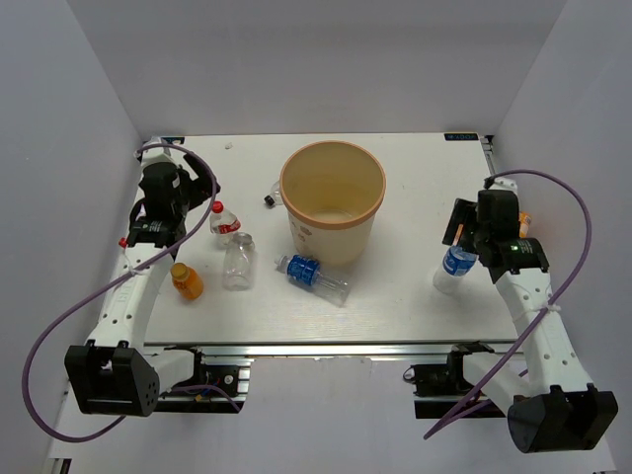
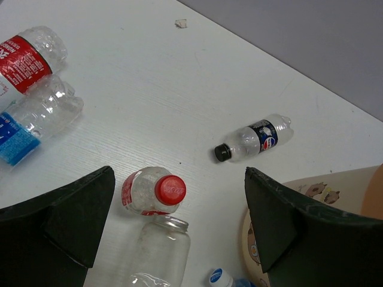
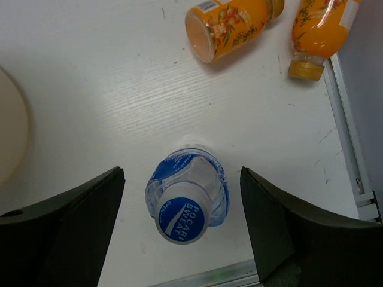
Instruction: Put the plastic bottles in the bin
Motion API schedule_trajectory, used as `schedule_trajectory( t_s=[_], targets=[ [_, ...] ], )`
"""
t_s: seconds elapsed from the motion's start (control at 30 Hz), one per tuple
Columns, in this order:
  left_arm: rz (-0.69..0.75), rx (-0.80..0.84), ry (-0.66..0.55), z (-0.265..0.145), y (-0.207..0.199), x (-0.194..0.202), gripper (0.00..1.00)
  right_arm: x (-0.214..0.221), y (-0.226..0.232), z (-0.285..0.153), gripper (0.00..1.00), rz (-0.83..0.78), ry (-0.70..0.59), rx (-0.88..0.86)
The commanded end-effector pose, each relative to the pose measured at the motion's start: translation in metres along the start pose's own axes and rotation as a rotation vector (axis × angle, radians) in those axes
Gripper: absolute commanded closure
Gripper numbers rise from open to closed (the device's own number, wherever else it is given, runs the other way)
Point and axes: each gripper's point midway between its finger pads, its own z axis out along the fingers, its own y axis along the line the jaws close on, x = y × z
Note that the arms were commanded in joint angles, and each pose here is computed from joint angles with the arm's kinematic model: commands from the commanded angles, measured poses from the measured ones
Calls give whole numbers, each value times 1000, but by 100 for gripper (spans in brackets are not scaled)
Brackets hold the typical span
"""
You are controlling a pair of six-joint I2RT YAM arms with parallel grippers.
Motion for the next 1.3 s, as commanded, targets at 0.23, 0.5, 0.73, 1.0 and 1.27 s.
schedule_trajectory(
  t_s=[0.23,0.5,0.73,1.0,1.27],
  targets=[
    [8,-24,15,7,5,4,2,0,-2,8,59,-25,-79,64],
    [10,-20,30,9,4,7,2,-25,3,-4,94,4,-147,43],
    [12,-18,34,8,-1,-4,2,-187,55,-101,100,6,-570,-247],
    [-56,-58,6,-10,2,-15,2,-249,171,-204,100,-240,-795,-890],
    [-89,-84,33,-18,8,-6,2,-208,260,-161,100,-385,-661,-1016]
  ],
)
